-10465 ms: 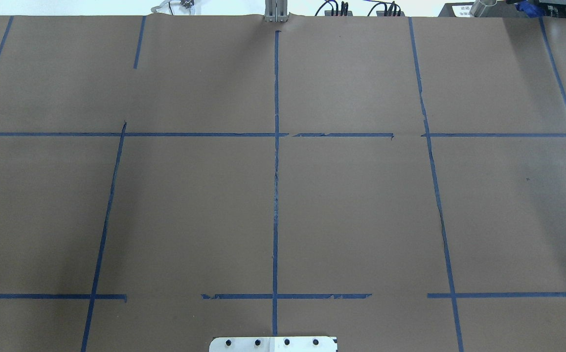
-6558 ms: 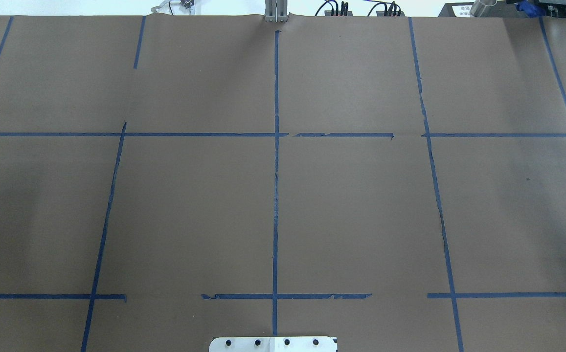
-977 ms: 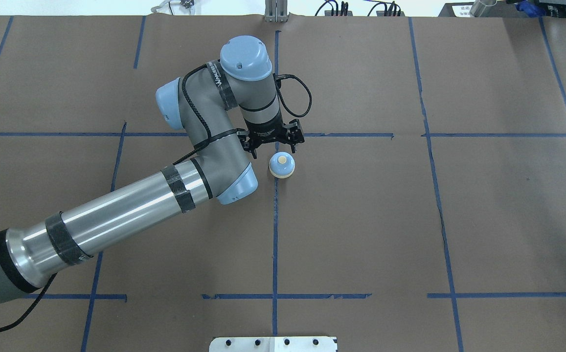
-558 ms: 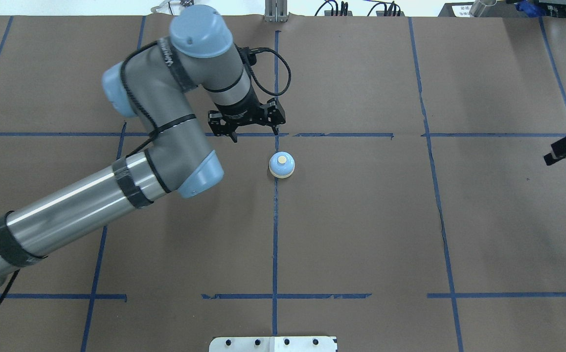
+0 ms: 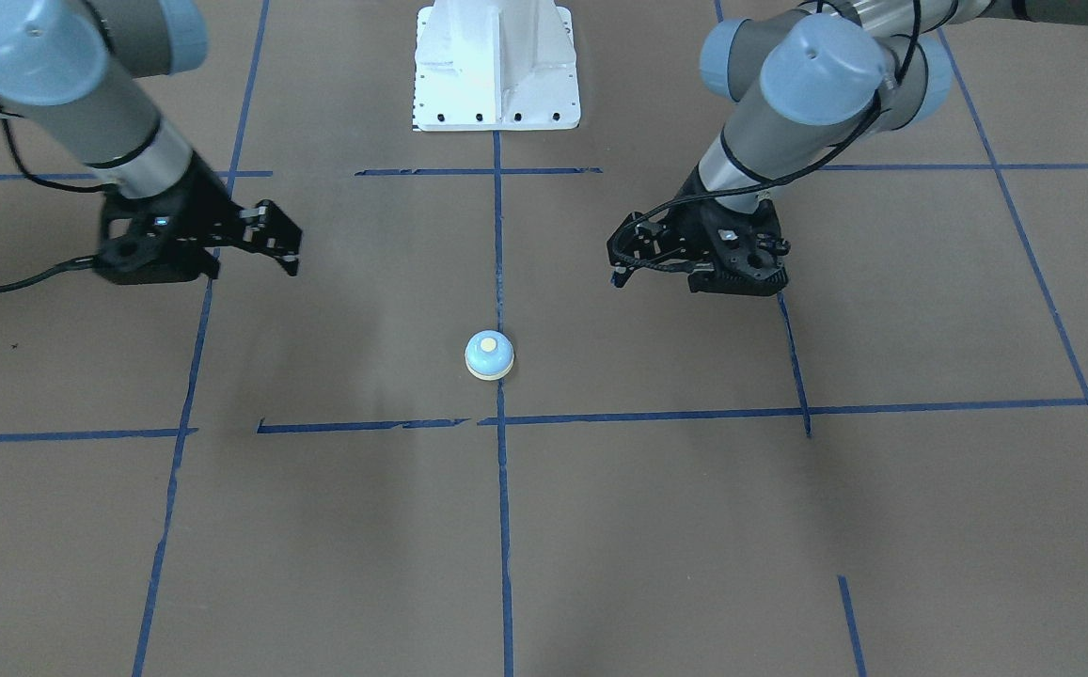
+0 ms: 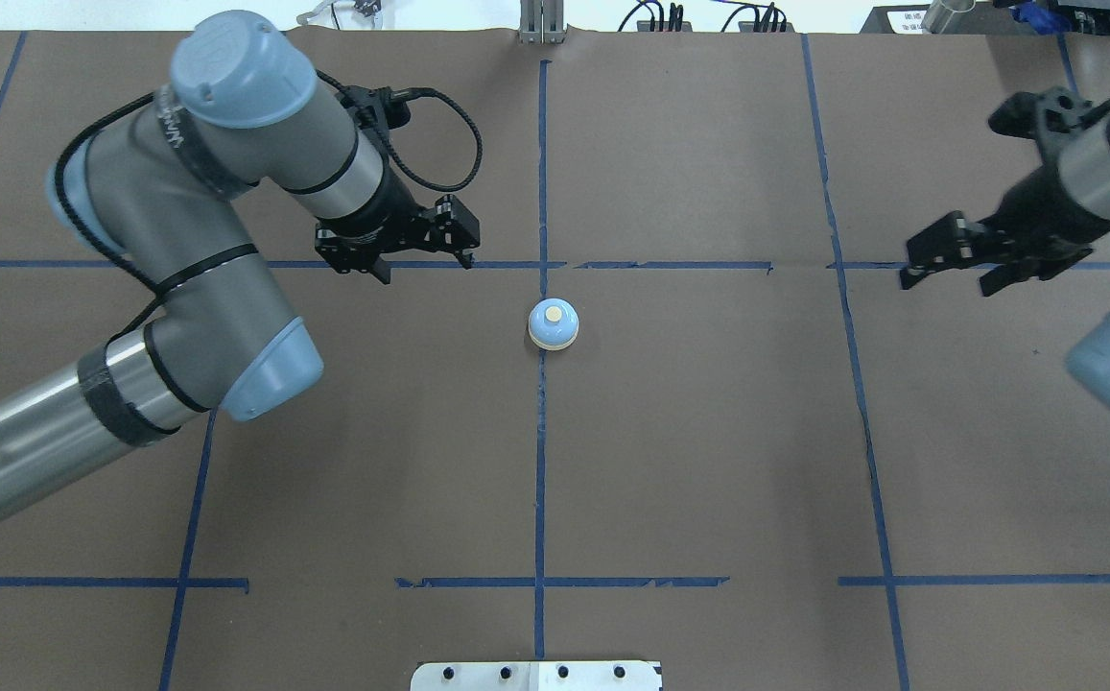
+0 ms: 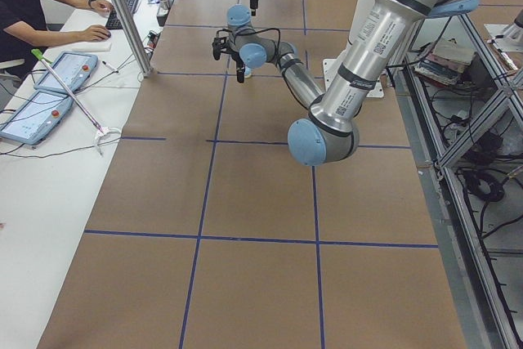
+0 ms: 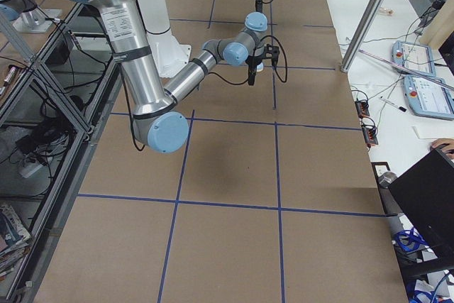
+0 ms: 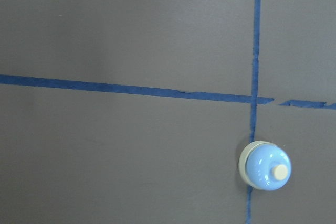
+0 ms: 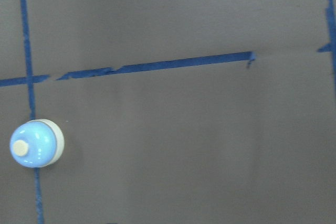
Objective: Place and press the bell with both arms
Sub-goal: 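Release the bell and draw the left gripper back while the right arm approaches, then lower the right gripper onto the bell's top button and press it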
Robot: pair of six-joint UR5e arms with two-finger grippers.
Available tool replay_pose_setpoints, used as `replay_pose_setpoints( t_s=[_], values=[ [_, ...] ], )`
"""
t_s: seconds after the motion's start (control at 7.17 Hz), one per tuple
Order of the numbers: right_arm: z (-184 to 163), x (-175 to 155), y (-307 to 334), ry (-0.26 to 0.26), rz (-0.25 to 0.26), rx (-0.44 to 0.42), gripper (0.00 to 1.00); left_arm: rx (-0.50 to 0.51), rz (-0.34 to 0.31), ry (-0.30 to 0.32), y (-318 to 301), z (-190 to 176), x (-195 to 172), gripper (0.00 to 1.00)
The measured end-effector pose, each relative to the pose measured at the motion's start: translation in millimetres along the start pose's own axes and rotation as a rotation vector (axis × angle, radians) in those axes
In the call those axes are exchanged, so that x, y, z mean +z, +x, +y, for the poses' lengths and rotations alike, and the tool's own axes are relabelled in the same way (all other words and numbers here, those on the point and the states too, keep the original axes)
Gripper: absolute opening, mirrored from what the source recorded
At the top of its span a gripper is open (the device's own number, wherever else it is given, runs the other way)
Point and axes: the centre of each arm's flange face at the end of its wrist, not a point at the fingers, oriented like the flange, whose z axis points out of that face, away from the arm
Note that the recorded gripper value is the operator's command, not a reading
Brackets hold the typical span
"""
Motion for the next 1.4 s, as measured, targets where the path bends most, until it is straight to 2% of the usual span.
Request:
replay_pose_setpoints(
  t_s=[0.14,0.28,0.42,0.7,0.98,1.4],
  values=[
    [11,23,-55,0.031,0.004,0.043,0.74,0.01,-0.001,0.002,-27,10,-15,1.0],
    [13,42,-101,0.048,0.01,0.093,0.2,0.012,-0.001,0.004,-43,20,-26,1.0],
    [10,55,-133,0.053,0.018,0.158,0.01,0.012,-0.002,0.006,-50,25,-31,1.0],
    [6,73,-162,0.047,0.04,0.245,0.0,0.01,-0.005,0.009,-54,27,-33,1.0],
    [-2,96,-185,0.037,0.075,0.265,0.0,0.008,-0.005,0.011,-54,28,-33,1.0],
    [-11,118,-189,0.04,0.074,0.264,0.0,0.008,-0.005,0.011,-54,28,-34,1.0]
  ],
)
